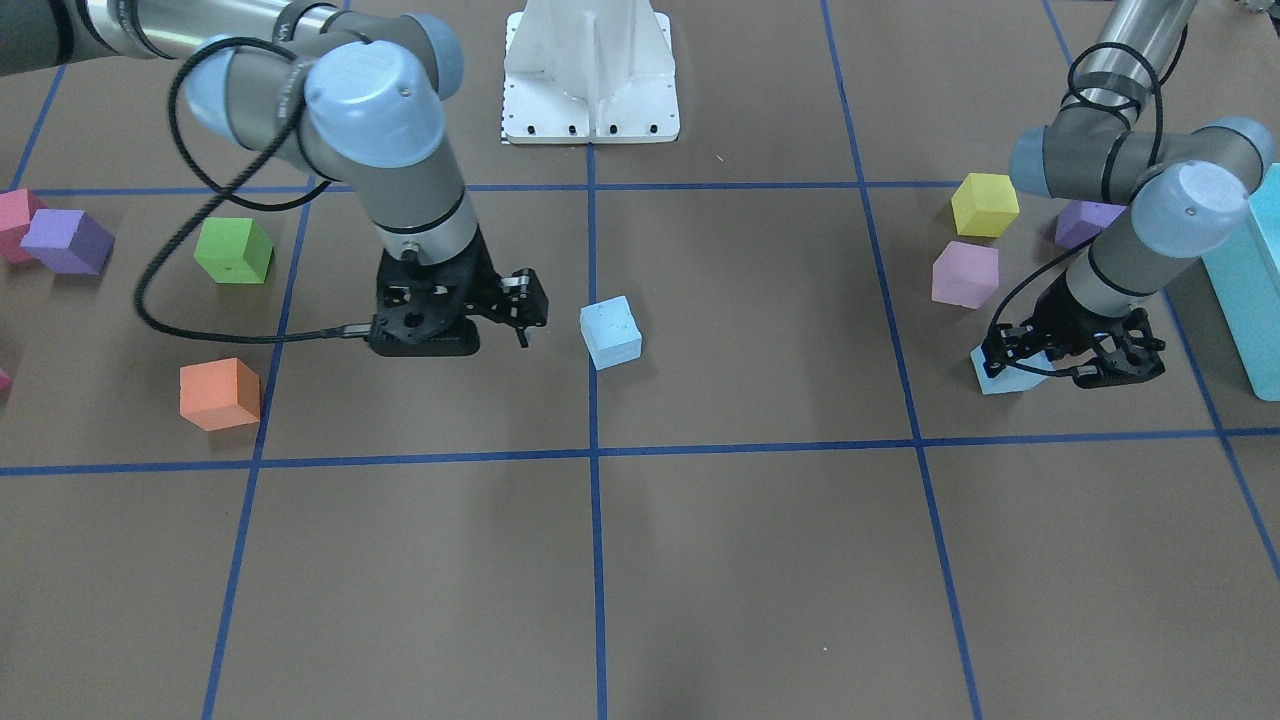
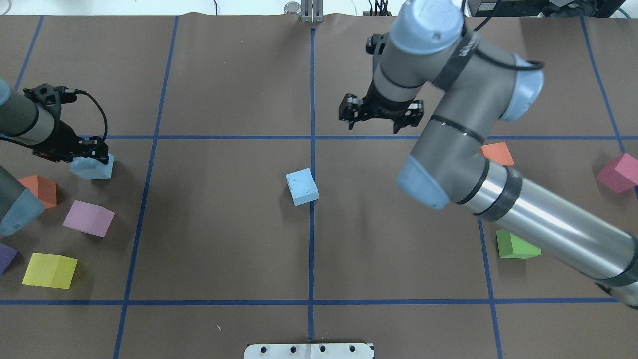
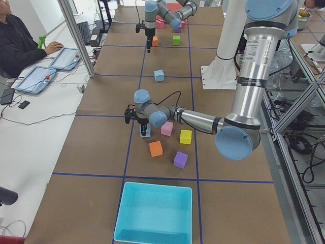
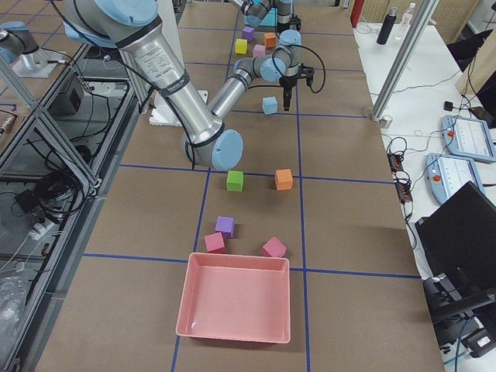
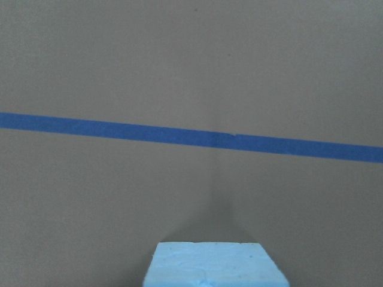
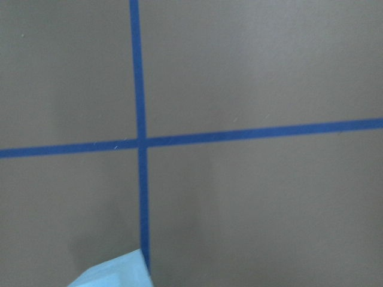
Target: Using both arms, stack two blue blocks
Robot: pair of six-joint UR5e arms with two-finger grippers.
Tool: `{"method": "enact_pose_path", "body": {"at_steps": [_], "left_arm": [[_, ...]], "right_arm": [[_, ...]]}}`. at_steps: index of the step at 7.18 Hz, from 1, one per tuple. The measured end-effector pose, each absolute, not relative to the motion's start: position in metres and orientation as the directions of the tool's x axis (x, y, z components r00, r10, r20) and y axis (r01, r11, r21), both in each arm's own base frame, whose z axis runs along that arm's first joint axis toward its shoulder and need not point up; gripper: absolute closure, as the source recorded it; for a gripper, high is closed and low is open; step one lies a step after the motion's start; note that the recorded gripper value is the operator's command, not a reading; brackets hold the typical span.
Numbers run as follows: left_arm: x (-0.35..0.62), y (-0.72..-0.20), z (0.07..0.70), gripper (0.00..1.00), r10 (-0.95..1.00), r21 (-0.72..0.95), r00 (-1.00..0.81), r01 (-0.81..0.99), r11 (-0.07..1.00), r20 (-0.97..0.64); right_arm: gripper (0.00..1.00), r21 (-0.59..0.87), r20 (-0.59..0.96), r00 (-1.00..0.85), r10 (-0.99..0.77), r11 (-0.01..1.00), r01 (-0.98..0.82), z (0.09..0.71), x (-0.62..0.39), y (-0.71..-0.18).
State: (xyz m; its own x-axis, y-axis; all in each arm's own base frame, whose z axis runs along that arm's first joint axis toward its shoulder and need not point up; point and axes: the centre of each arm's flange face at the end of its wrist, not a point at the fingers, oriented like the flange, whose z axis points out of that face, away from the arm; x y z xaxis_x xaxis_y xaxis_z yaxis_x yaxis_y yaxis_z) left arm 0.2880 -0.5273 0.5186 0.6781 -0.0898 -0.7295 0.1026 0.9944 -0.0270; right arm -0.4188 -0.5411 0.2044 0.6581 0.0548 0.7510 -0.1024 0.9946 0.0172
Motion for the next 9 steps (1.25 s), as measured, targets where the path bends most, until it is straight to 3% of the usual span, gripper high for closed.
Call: {"method": "enact_pose_path", "body": {"at_steps": [2, 4, 9], "left_arm": [[0.317, -0.56, 0.387, 0.48, -0.127, -0.086, 0.692, 0.095, 0.992, -0.711], [0.354, -0.555, 0.267, 0.48, -0.196, -0.157, 0.686, 0.119, 0.98, -0.7], [0.489, -0.51, 0.136, 0.48, -0.209, -0.186, 0.671, 0.107, 0.977, -0.712]], "right_arm": [[0.0, 0.047, 0.742, 0.67, 0.019, 0.996, -0.08, 0.266, -0.297, -0.594], [0.0, 0.092, 0.715, 0.698, -0.025, 0.994, -0.058, 0.34, -0.187, -0.627], [0.0, 0.117, 0.643, 0.76, -0.094, 0.993, 0.023, 0.479, -0.036, -0.667]]}}
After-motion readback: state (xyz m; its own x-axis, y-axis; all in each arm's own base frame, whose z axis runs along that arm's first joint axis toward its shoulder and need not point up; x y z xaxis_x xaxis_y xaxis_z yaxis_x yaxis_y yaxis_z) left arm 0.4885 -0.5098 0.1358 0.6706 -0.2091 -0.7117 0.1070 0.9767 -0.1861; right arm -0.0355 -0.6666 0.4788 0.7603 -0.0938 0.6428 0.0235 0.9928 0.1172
